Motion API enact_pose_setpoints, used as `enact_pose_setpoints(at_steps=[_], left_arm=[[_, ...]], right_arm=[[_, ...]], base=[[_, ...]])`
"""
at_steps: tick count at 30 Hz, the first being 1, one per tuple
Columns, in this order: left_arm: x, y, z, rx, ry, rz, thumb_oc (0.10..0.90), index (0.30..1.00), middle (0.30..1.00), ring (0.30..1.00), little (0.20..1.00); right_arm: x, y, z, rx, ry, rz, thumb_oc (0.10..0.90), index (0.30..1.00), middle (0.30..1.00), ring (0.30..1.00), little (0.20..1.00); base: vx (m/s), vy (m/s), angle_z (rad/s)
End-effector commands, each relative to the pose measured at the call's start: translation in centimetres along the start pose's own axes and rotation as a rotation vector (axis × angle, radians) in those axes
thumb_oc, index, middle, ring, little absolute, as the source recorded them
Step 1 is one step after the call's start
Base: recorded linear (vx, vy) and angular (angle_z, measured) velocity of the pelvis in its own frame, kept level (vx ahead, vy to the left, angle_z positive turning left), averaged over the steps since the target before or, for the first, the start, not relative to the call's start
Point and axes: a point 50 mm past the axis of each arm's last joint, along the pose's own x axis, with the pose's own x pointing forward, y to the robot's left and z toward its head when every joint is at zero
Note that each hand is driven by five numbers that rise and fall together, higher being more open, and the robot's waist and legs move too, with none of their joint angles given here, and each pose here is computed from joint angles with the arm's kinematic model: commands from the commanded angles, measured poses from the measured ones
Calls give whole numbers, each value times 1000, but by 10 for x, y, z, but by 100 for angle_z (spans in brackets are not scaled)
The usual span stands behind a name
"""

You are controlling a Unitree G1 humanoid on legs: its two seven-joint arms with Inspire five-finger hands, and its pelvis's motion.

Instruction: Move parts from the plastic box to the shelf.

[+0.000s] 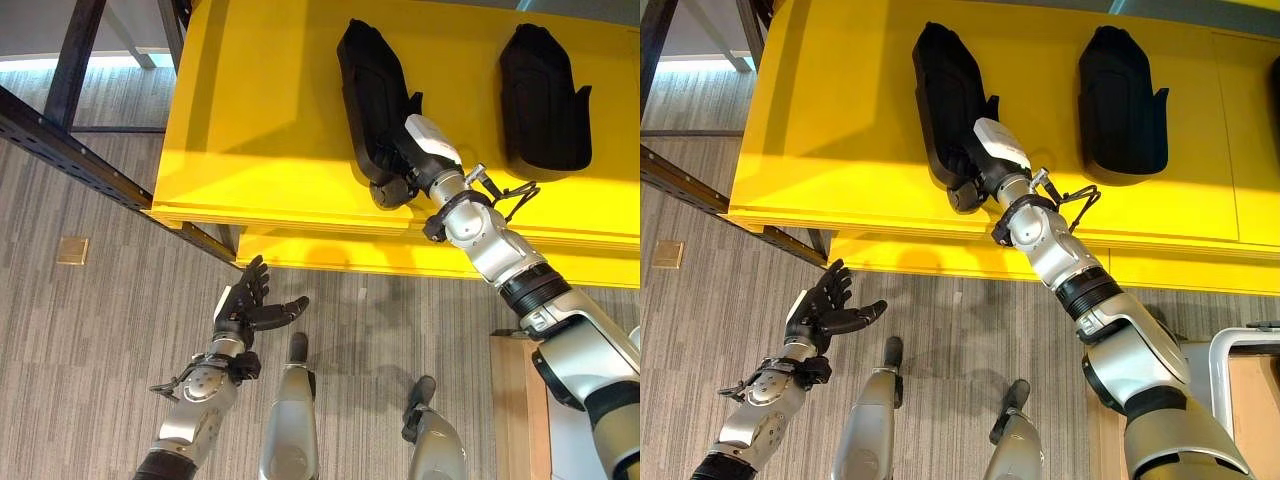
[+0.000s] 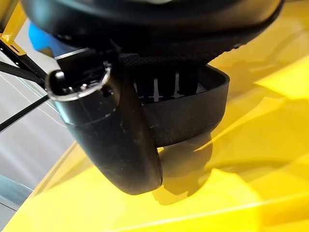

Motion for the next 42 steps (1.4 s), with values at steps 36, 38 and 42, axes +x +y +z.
enact_pose_setpoints(at_steps=[36,38,42], left_arm=[[2,-2,44,77,-218,-61,900,1000,1000,1000,1000],[2,-2,44,77,-219,-65,900,1000,1000,1000,1000],[2,-2,44,77,-214,-75,900,1000,1000,1000,1000]], right_arm=[[11,-70,-14,-53,109,-227,400,300,300,300,300],[12,-63,-12,-48,100,-177,900,1000,1000,1000,1000],[14,-56,-9,-49,95,-92,900,1000,1000,1000,1000]], base=[[0,0,0],[0,0,0],[0,0,0]])
